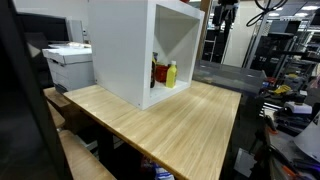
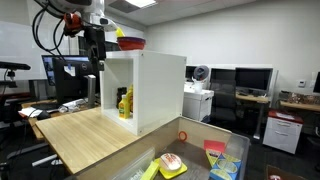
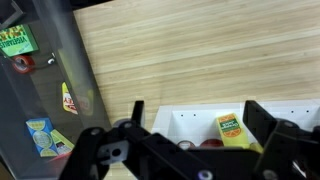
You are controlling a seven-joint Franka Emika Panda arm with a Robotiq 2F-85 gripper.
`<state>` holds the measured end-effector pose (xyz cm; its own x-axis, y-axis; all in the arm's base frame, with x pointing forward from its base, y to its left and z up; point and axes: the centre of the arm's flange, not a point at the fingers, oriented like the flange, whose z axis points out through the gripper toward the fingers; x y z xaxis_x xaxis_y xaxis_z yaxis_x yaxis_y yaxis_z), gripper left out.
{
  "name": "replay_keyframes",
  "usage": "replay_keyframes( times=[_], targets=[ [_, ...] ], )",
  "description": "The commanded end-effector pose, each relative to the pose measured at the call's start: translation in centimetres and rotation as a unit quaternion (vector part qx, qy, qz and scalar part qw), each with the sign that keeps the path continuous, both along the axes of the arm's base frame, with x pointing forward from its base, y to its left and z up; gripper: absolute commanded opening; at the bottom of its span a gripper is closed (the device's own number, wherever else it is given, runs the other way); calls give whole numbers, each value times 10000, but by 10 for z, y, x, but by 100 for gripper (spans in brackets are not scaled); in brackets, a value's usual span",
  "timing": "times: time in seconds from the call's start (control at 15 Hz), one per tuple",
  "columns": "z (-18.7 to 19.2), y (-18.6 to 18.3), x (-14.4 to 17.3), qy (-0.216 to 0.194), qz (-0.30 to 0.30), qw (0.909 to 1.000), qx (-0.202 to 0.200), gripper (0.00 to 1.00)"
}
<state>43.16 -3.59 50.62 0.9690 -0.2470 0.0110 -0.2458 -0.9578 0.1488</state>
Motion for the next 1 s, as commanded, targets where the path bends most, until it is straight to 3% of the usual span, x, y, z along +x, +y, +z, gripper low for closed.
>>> replay_keyframes(
  times=[0.0, 0.93],
  targets=[
    [6, -14, 0, -24, -98, 9999, -66, 100],
    [14, -83, 19, -116, -906, 9957, -147, 100]
  ],
)
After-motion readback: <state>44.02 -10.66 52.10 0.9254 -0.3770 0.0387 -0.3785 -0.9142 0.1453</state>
